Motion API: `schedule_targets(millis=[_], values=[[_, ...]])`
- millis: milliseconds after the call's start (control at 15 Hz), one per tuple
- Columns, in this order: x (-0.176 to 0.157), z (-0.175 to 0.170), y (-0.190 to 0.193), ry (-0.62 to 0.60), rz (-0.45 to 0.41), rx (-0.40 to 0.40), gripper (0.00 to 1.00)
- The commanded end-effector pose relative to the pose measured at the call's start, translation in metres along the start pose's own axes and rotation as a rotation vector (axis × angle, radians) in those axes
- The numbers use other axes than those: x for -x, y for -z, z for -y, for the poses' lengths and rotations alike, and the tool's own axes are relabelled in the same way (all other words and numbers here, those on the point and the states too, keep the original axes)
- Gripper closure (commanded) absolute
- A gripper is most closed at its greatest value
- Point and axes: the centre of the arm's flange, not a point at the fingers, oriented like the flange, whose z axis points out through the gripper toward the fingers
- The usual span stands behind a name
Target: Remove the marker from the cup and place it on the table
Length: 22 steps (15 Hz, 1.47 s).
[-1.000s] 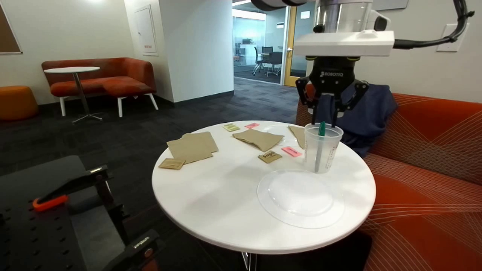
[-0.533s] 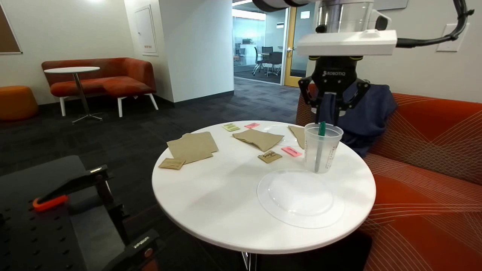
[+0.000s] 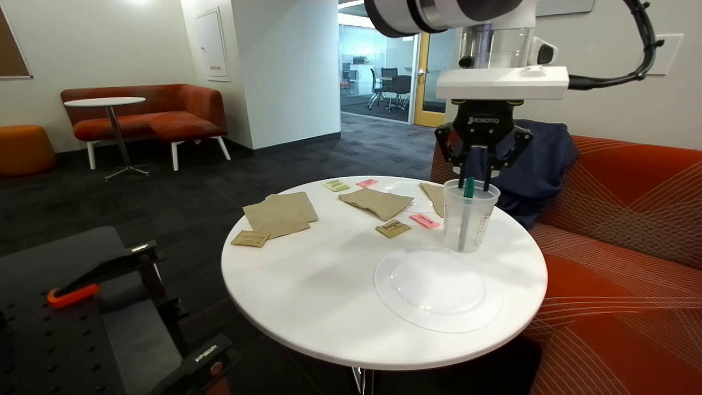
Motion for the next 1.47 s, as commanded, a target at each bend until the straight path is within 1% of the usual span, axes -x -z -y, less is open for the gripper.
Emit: schedule_targets(millis=[0,667,733,800,867,933,1000,1067,1200,1400], values=[[-0.023,-0.004,-0.004,0.016,0.010,0.002,0.61],[-0.049,0.005,-0.031,0.037,0.020,-0.001,0.61],[-0.052,0.006,-0.034,0.039,0.022,-0.002,0.64],[-0.054,0.006,-0.037,0.041,0.022,0.000,0.74],[-0.056,0.007,-0.038,0.041,0.023,-0.001,0.88],[-0.057,0.008,-0.039,0.043,0.023,0.000,0.88],[-0.057,0.008,-0.040,0.042,0.023,0.002,0.95],[-0.056,0.007,-0.040,0.041,0.022,0.004,1.00],[-0.051,0.008,-0.032,0.037,0.014,0.014,0.96],[-0.039,0.009,-0.016,0.026,-0.002,0.023,0.96]])
